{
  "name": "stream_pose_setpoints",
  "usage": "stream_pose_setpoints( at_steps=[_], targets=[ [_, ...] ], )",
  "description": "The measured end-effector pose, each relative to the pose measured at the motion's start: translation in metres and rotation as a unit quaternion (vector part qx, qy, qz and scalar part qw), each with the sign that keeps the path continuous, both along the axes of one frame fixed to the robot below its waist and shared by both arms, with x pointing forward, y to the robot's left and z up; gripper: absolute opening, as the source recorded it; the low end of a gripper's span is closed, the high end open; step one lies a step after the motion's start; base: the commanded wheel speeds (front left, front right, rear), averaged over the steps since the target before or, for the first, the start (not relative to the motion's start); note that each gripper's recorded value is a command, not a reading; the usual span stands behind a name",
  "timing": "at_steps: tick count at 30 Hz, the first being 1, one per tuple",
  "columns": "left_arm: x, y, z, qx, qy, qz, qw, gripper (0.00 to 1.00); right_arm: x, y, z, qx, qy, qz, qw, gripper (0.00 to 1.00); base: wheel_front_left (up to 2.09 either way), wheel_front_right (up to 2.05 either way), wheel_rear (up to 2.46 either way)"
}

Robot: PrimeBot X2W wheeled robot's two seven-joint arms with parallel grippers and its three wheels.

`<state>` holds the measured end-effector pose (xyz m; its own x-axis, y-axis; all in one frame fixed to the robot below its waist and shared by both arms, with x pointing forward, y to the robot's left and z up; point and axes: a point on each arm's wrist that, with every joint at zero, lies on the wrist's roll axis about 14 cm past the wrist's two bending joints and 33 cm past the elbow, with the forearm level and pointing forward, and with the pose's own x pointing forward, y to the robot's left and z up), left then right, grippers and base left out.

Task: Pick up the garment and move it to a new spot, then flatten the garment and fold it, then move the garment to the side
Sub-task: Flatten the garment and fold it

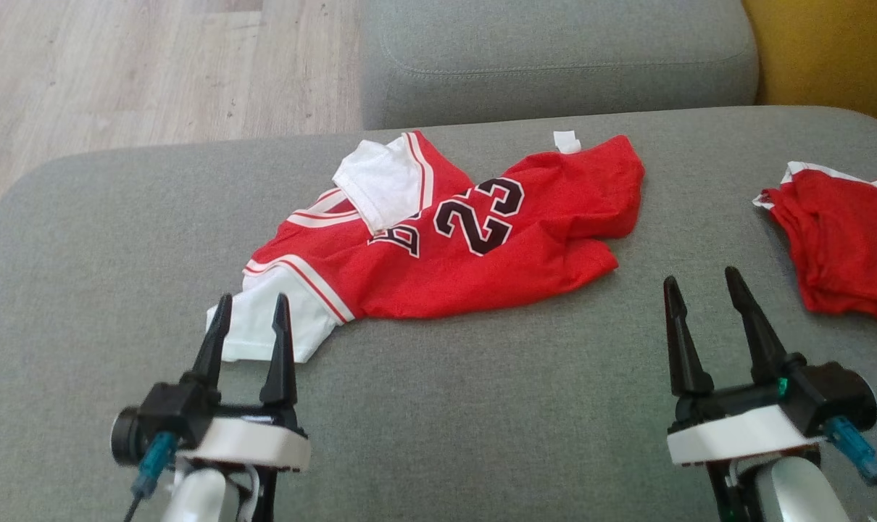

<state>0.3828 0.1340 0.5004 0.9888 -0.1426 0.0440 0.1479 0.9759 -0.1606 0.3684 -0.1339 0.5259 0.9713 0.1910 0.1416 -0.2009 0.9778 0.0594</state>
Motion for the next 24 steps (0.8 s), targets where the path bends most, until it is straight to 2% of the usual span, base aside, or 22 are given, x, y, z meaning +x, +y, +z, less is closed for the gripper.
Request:
stream_pose_setpoints(
  at_steps=[6,10,17,24],
  targets=[
    [-0.007,0.000,-0.009,-0.005,0.012,0.000,1.000,1.00,0.000,0.004,-0.017,-0.008,0.025,0.007,1.000,1.00,0.00,0.00,0.00],
    [-0.004,0.005,-0.015,-0.005,0.021,0.009,1.000,1.00,0.007,-0.008,-0.049,-0.015,0.076,-0.011,0.997,1.00,0.00,0.00,0.00],
    [0.005,0.014,-0.022,-0.003,0.031,0.021,0.999,1.00,0.045,-0.018,-0.108,-0.005,0.198,-0.032,0.980,1.00,0.00,0.00,0.00],
    [0.009,0.018,-0.029,0.000,0.042,0.023,0.999,1.00,0.080,0.002,-0.130,-0.010,0.252,-0.012,0.967,1.00,0.00,0.00,0.00]
  ],
)
